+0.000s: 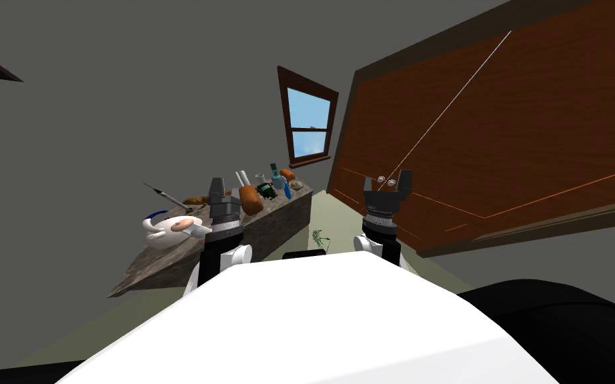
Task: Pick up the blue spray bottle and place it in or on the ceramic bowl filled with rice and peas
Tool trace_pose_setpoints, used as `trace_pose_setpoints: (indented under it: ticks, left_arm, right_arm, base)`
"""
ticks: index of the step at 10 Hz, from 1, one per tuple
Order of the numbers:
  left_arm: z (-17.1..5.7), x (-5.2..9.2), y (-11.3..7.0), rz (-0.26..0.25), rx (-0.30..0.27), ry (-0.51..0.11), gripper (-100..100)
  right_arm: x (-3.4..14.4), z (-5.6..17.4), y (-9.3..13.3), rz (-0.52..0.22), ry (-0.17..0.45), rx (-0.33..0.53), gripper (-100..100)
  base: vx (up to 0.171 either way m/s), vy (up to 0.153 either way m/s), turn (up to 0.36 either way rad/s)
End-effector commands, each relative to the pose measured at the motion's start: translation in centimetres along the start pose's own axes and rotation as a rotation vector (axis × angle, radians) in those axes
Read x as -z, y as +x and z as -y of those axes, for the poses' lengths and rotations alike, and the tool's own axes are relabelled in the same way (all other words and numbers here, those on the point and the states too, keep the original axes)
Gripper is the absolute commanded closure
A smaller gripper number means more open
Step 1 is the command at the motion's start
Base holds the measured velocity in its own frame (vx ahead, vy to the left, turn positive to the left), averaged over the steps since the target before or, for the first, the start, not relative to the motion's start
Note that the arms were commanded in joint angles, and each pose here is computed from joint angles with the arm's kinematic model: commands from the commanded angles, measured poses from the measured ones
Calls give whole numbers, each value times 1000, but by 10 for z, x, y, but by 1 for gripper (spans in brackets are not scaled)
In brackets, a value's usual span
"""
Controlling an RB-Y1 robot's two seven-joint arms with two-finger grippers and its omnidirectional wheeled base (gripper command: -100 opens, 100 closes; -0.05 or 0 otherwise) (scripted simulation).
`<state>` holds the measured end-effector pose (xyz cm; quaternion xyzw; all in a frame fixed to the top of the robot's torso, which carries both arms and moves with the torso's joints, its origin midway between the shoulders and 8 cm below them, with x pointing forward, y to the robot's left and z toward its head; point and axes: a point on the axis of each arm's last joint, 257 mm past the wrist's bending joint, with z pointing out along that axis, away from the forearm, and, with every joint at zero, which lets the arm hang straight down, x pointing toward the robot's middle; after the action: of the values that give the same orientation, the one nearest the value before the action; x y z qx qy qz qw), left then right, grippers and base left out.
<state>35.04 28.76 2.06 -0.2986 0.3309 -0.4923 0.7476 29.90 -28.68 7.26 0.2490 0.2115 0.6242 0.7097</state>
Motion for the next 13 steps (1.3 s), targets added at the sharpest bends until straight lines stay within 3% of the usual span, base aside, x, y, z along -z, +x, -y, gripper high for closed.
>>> trace_pose_setpoints:
  ticks: [1,6,13]
  left_arm:
    - [-5,2,4,-34,-28,-12,-100]
    - [-48,21,9,-157,-181,-127,-100]
    - [-134,75,-12,-317,-461,-385,-100]
  right_arm:
    - [0,0,0,0,0,0,0]
    - [0,0,0,0,0,0,0]
    - [0,0,0,0,0,0,0]
  base:
    - [3,-21,-38]
    - [31,-82,-72]
    - [64,-141,-95]
